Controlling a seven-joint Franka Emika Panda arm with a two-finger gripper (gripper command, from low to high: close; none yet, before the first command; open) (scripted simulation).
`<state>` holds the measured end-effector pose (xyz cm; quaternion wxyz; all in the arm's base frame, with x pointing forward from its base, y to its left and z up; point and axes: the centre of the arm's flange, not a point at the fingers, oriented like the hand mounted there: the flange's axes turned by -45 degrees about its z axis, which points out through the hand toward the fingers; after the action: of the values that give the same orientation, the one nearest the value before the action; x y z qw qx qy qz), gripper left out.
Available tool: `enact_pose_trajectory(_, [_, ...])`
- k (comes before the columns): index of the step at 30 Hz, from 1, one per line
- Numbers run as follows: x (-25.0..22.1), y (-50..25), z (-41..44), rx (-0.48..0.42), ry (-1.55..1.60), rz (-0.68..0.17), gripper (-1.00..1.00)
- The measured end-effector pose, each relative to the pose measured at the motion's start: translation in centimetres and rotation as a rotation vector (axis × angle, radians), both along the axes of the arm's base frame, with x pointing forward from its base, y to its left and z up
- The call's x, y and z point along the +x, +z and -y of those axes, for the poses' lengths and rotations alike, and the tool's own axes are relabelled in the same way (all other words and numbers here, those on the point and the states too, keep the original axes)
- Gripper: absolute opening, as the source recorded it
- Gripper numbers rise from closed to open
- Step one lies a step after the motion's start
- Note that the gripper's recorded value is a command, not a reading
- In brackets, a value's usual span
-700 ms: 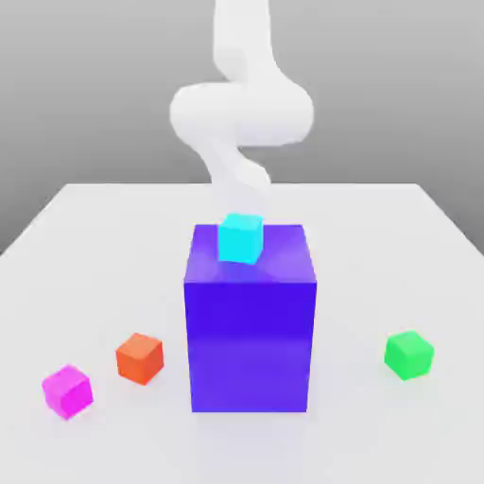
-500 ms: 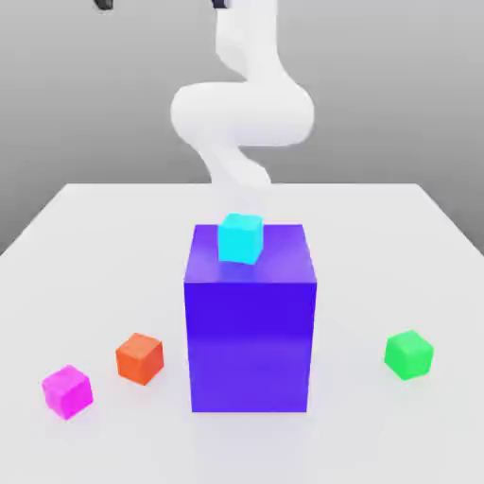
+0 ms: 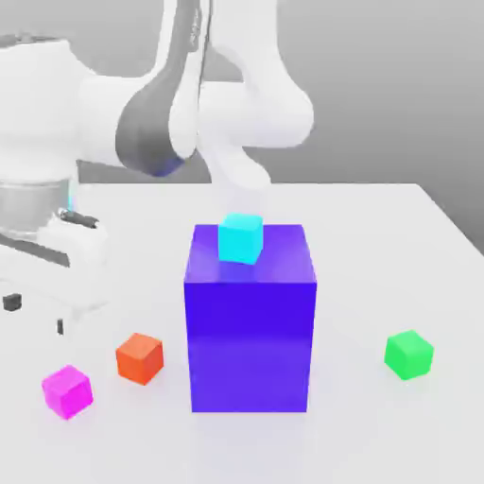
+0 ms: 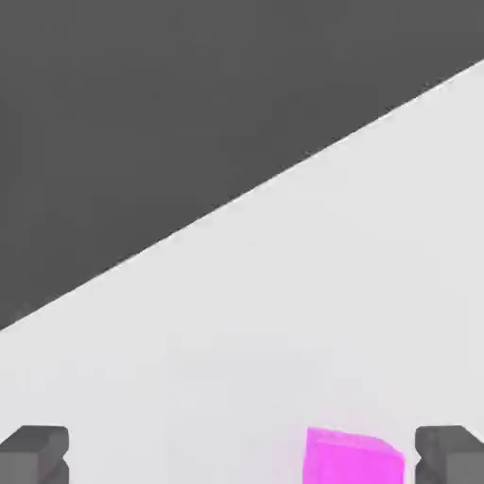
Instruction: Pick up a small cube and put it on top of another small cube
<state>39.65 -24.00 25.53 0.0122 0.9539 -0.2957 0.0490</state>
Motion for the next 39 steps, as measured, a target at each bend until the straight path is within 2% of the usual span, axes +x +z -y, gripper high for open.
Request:
enact_pose_trajectory(3, [-2.6, -5.3, 0.9, 0.044, -0.053, -0.067, 0.00])
enact_pose_trajectory(8, [-3.3, -11.5, 1.2, 0.055, -0.067, -0.084, 0.00])
enact_pose_trajectory(9, [-3.4, -12.4, 1.2, 0.055, -0.067, -0.084, -1.00])
enact_pose_trajectory(16, [-3.4, -12.5, 1.1, 0.055, -0.068, -0.085, -1.00])
enact_pose_trajectory(21, [-3.3, -7.5, 1.2, 0.056, -0.068, -0.084, -1.00])
enact_pose_trajectory(23, [-1.5, -5.4, -0.3, 0.056, -0.025, -0.055, -1.00])
enact_pose_trajectory(27, [2.9, -3.0, -9.7, 0.070, 0.203, -0.020, -1.00])
enact_pose_trajectory(30, [4.5, -1.8, -19.7, 0.079, 0.439, -0.014, -1.00])
enact_pose_trajectory(34, [3.1, -0.7, -30.7, 0.079, 0.708, -0.021, -1.00])
enact_pose_trajectory(39, [-2.1, 0.0, -42.2, 0.058, 1.026, -0.042, -1.00])
